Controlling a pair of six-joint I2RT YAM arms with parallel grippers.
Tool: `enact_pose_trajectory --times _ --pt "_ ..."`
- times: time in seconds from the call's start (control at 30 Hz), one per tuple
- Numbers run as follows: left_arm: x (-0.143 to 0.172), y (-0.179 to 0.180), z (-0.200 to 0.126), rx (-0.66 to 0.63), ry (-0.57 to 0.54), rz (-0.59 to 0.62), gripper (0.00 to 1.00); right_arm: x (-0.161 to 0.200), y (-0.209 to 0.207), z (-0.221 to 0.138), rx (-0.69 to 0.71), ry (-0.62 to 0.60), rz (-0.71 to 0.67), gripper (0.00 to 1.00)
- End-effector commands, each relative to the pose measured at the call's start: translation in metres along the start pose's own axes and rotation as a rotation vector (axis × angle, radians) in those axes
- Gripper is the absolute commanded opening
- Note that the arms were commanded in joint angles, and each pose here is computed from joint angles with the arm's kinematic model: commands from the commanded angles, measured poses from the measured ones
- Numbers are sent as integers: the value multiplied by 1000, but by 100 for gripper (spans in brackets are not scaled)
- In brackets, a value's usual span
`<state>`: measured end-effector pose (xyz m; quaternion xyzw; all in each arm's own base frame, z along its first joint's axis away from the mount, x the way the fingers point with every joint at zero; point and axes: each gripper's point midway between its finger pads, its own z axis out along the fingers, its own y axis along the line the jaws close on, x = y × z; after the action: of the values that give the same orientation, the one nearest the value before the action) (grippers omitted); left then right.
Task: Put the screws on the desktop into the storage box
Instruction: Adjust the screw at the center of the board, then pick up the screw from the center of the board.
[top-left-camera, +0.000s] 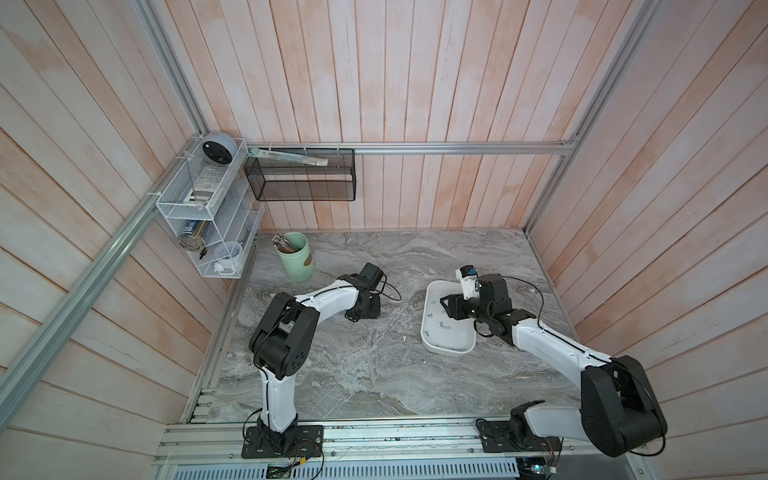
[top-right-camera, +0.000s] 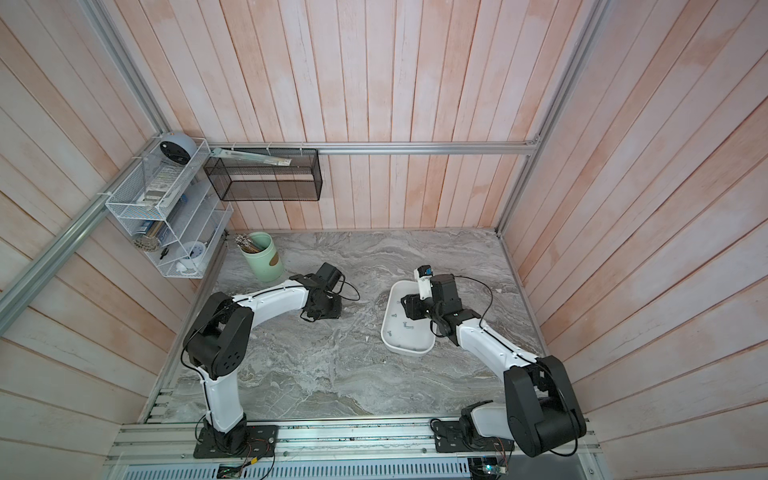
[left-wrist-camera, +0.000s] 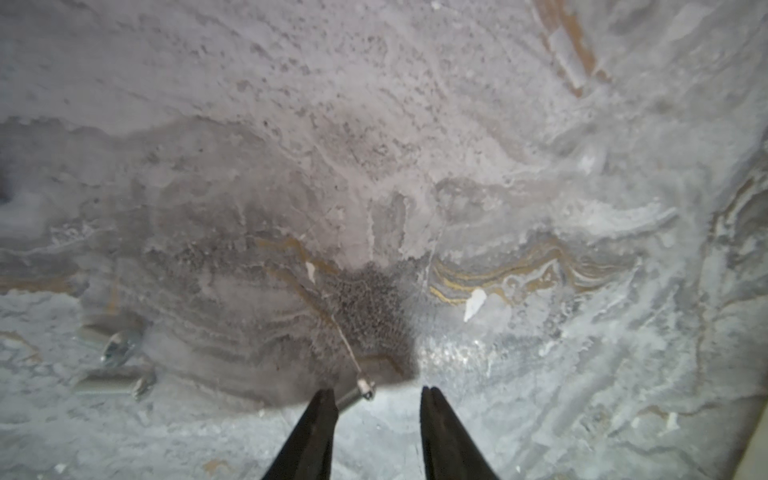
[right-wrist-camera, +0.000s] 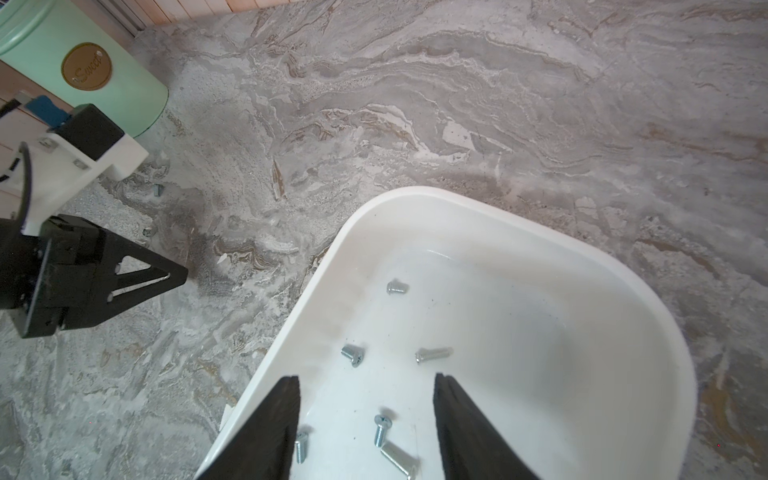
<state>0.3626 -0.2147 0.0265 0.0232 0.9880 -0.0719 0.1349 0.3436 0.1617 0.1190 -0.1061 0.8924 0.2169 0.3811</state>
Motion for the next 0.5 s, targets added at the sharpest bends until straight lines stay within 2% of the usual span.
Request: enact_pose_trajectory --times 0.0,0.2,0.47 --pt "17 18 15 -34 66 7 40 -7 5 2 -12 1 2 58" --pt "22 13 12 -16 72 10 40 -8 5 0 -6 1 -2 58" --pt "49 38 11 -121 133 -39 37 -7 5 1 -11 3 5 58"
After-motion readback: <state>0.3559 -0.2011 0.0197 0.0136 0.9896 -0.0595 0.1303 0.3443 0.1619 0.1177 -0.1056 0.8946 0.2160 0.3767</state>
